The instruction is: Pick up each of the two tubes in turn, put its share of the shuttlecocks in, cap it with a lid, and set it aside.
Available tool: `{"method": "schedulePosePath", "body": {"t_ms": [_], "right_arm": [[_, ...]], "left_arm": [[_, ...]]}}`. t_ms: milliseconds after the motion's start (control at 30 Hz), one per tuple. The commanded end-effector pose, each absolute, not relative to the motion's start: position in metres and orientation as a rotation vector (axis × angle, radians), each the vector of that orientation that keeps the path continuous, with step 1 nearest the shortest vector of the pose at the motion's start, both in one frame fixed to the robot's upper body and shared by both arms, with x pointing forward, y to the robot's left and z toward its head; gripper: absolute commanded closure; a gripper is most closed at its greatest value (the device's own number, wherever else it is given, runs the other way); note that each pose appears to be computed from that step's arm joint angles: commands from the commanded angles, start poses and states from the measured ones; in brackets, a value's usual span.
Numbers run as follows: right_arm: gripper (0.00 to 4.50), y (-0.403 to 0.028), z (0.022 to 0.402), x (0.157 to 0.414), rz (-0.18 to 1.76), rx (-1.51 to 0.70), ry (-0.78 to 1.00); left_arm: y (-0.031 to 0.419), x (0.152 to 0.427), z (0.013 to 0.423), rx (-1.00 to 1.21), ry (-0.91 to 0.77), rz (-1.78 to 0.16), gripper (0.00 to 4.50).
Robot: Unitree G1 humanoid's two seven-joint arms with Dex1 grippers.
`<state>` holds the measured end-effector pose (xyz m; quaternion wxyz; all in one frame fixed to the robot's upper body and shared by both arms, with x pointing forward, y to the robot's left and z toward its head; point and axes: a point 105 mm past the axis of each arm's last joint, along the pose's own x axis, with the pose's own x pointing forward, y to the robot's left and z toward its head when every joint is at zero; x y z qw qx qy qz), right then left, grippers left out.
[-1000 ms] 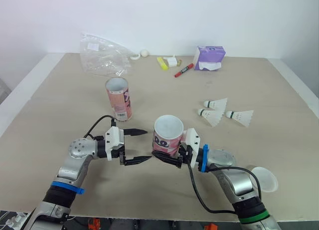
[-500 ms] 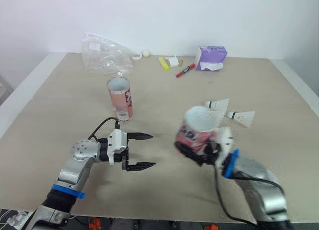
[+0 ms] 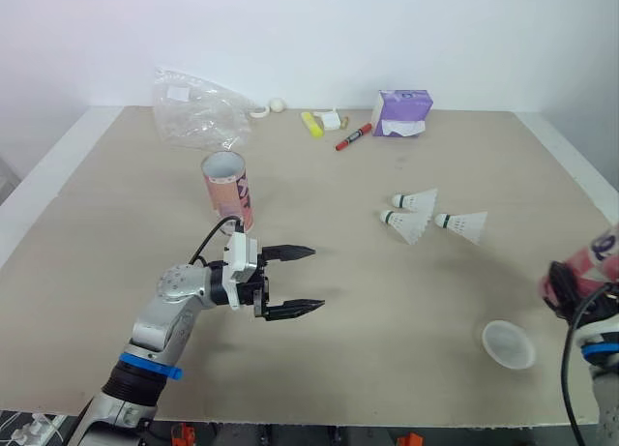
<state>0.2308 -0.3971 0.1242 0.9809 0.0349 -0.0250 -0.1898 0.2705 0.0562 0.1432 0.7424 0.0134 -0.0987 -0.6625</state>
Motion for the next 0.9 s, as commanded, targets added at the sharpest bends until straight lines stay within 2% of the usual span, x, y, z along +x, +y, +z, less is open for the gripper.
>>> {"method": "schedulePosePath", "body": {"t_ms": [33, 533, 900], "right_arm": [[1.36, -0.414, 0.141, 0.232, -0.436, 0.044, -0.112], [1.36, -0.420, 0.138, 0.261, -0.459, 0.112, -0.144], [1.36, -0.422, 0.124, 0.262, -0.451, 0.082, -0.082]], "left_arm": [[0.052, 0.268, 0.152, 0.032, -0.255, -1.447, 0.00], [0.047, 0.269, 0.151, 0.024, -0.253, -1.434, 0.00], [0.044, 0.267, 0.147, 0.037, -0.245, -1.451, 0.00]]}}
